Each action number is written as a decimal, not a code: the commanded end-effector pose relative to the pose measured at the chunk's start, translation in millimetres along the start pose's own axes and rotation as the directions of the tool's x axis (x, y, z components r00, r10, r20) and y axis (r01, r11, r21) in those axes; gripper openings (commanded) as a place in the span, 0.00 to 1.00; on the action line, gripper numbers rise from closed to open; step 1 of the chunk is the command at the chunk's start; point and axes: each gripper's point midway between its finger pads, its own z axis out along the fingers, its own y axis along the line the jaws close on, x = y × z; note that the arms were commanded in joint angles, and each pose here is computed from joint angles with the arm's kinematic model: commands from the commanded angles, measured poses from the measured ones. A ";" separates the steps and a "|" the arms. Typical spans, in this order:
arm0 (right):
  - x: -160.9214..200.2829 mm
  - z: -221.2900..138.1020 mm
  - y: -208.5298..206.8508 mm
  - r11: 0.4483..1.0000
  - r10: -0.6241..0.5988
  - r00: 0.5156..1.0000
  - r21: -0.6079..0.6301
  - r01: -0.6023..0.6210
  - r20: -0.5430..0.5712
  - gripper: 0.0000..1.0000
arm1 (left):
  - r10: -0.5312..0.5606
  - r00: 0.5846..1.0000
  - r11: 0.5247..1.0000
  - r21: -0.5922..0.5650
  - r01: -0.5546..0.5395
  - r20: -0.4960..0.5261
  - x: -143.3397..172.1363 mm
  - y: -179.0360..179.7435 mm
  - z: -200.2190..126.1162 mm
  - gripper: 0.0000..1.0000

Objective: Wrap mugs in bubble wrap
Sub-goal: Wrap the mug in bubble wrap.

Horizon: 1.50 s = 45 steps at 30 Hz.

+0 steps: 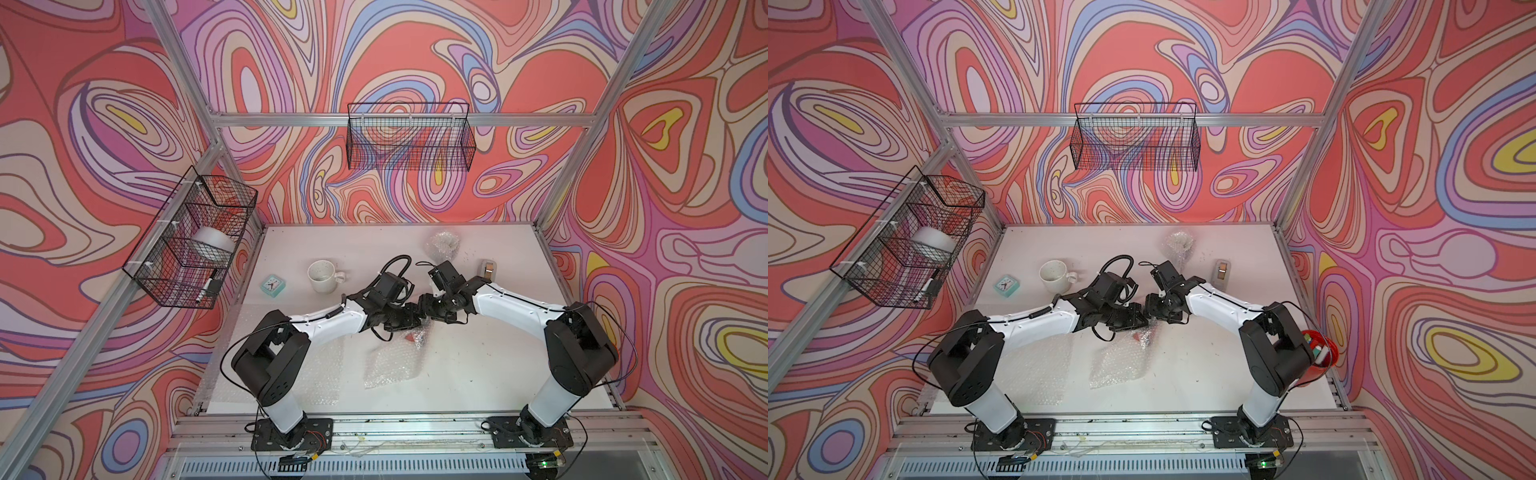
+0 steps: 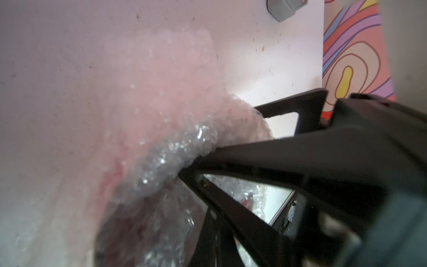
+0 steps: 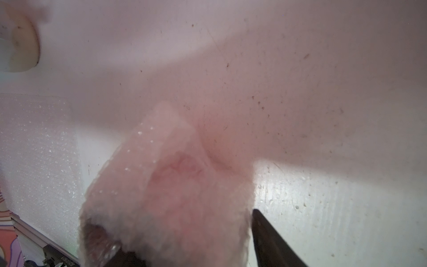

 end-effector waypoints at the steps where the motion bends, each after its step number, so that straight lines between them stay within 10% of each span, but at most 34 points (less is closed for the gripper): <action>1: 5.2 17.0 -31.6 0.991 0.058 0.998 0.122 -0.058 0.007 0.63 | 0.037 0.999 0.997 0.075 -0.036 -0.008 11.3 -20.2 -15.8 0.05; 17: 10.9 19.9 -28.3 0.989 0.029 1.000 0.144 -0.029 -0.002 0.49 | 0.093 0.988 0.983 0.145 -0.110 0.124 7.6 -42.5 -60.7 0.20; 31: 11.8 15.8 -16.3 0.993 0.009 1.000 0.116 -0.010 0.008 0.45 | 0.047 0.984 0.937 -0.348 0.017 0.172 -20.0 45.2 -66.1 0.76; 45: 6.1 -0.9 -3.2 0.998 -0.020 0.999 0.067 0.017 0.047 0.51 | -0.034 0.999 0.903 -0.427 0.041 0.023 9.1 88.0 -14.1 0.78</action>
